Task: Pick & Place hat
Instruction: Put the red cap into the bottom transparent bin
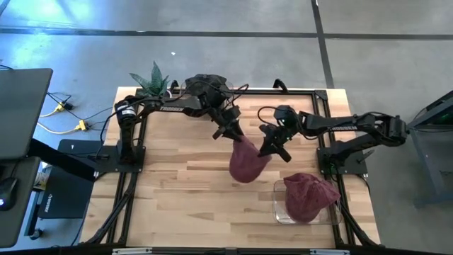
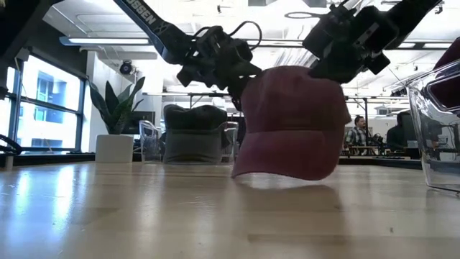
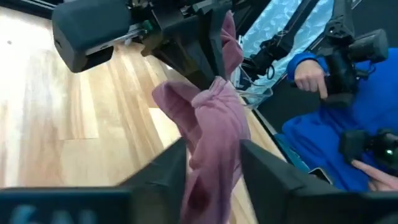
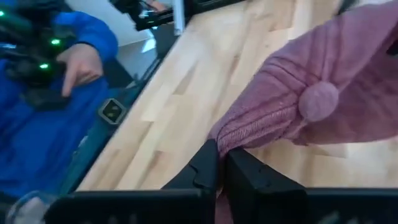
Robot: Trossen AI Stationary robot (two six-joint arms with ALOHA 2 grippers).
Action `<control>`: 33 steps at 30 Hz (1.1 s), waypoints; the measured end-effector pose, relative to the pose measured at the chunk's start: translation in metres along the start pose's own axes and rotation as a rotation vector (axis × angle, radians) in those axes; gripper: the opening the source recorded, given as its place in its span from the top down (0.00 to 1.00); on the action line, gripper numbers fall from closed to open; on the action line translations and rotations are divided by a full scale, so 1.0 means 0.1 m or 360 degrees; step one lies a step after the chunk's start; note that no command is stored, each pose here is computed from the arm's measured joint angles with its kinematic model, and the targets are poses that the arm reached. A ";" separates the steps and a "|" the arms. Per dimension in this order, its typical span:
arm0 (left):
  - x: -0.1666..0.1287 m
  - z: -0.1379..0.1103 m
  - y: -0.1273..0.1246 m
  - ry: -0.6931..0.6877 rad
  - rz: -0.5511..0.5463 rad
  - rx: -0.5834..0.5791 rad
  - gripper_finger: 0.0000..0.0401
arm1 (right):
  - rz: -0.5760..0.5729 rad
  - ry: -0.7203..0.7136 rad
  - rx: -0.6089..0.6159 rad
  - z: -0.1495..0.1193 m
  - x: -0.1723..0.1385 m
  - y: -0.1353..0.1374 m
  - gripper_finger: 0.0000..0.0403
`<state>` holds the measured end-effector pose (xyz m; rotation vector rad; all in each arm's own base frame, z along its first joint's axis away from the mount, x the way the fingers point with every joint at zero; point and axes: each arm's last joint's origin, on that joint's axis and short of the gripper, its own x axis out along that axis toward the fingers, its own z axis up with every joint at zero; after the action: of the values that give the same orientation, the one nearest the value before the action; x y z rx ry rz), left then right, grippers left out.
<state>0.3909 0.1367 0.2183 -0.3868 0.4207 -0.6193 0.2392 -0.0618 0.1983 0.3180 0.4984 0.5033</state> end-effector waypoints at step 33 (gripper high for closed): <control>0.13 -0.13 -0.07 0.0128 -0.0073 0.0206 0.93 | 0.0077 -0.0021 0.0263 0.02 -0.18 0.04 0.89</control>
<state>0.3911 0.1204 0.2069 -0.2493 0.4467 -0.7047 0.2253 -0.0680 0.2083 0.4922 0.5219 0.5077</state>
